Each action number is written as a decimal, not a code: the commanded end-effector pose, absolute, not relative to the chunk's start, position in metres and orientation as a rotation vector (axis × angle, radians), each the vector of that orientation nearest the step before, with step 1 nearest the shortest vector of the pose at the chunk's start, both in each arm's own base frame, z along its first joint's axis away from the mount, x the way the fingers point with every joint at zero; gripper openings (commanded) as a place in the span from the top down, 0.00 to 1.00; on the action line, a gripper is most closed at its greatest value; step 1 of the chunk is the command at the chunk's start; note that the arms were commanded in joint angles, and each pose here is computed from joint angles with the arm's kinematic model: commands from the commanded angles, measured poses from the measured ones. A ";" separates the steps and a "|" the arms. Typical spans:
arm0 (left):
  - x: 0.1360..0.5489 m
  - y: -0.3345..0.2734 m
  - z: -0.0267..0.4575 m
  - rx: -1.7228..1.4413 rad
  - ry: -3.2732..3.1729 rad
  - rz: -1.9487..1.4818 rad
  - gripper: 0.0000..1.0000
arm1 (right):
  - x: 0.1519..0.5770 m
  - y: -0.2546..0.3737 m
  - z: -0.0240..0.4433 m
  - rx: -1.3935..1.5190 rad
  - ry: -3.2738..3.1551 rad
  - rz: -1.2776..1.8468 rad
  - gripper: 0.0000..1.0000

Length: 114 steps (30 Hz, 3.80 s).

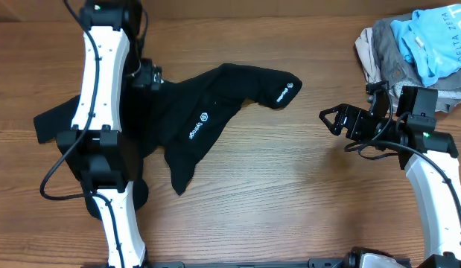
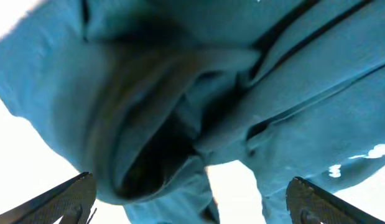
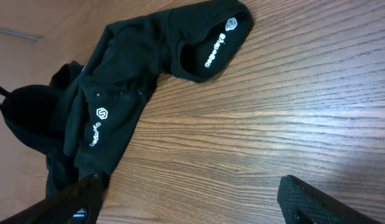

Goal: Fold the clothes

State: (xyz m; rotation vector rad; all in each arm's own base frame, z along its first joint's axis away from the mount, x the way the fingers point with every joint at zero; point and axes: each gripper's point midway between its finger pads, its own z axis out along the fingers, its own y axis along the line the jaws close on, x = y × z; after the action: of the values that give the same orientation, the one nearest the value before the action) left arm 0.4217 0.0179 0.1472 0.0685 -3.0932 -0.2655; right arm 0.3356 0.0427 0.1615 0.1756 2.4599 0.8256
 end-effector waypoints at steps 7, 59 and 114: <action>0.421 0.083 0.115 0.294 -3.062 -0.352 0.00 | 0.341 0.042 0.173 0.161 2.429 0.824 0.06; 0.462 0.071 0.260 0.121 -3.546 0.297 0.00 | 0.348 0.034 0.194 0.142 2.497 0.547 0.05; 0.445 -0.179 0.070 -0.564 -3.221 0.367 0.96 | 0.360 0.078 0.228 -0.063 2.587 0.487 0.03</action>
State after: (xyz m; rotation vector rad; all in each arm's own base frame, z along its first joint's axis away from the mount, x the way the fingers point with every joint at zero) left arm 0.4432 -0.1676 0.0529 -0.5967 -3.1828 0.3480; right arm 0.3568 0.0771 0.2168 -0.0383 2.6236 0.4950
